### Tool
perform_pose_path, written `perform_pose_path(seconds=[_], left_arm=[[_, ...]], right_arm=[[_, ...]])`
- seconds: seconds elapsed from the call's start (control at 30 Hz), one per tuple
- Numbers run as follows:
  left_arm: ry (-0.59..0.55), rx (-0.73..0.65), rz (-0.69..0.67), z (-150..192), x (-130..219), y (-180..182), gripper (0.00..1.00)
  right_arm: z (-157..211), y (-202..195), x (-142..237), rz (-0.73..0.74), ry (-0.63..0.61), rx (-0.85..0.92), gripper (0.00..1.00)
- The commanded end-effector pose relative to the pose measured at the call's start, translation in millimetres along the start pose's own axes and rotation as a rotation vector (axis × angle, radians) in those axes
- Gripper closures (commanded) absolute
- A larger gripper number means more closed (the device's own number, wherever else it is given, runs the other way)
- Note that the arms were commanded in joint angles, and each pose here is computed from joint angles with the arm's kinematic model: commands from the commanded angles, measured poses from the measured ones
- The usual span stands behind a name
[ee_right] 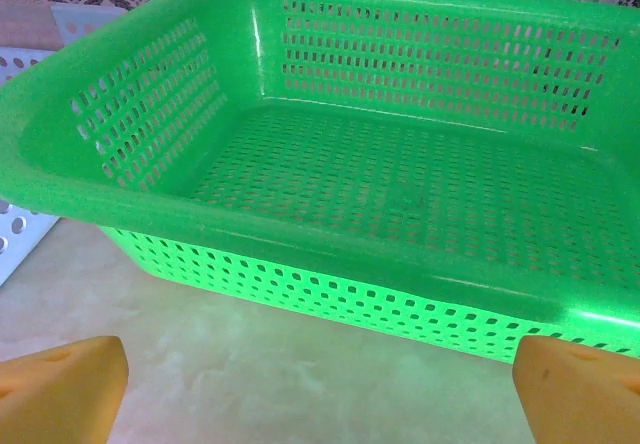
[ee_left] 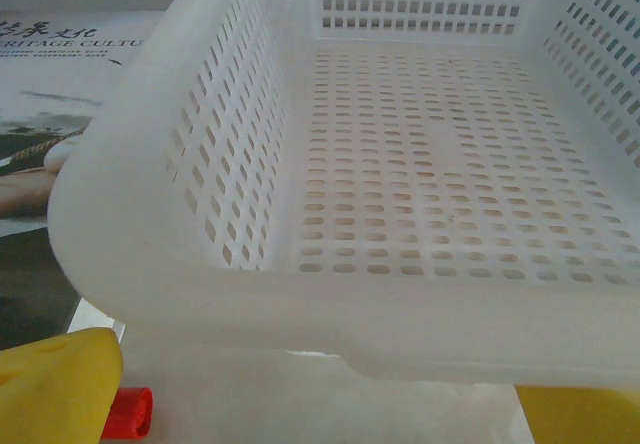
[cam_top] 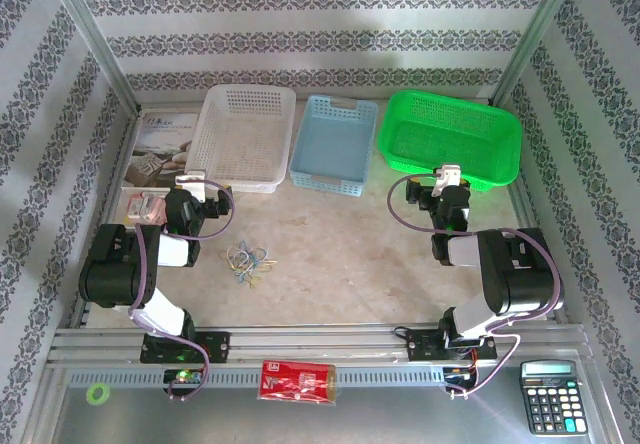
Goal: Untangle the cables
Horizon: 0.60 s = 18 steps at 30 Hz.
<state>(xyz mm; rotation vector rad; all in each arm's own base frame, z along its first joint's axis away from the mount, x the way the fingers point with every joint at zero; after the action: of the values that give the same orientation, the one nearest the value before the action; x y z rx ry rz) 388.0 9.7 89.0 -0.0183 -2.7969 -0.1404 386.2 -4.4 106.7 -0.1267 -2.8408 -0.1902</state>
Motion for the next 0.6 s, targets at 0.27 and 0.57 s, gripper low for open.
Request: perform_pose_path(seconds=[0.27, 0.57], left_arm=[[-0.001, -0.019, 0.025, -3.5, -2.7, -6.1, 0.0], [0.001, -0.019, 0.024, -2.8, -2.8, -5.9, 0.0]], right_arm=[[-3.8, 0.2, -1.0, -0.013, -0.011, -0.018, 0.02], [-4.1, -0.2, -0.9, -0.011, -0.011, -0.019, 0.02]])
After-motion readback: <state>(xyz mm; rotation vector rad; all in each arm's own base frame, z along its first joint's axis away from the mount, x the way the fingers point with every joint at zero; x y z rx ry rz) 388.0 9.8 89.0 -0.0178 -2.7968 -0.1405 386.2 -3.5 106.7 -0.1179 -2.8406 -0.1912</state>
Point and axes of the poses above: each hand's point on the last joint's axis, 136 mm out from that joint toward the fingers, its own x axis back along the fingers, its own y axis along the line the jaws close on, z = x × y, the point moved 1 cm from there along x, back along the fingers, and after that the axes turned 7 degrees about -x, right-handed, at the moved point
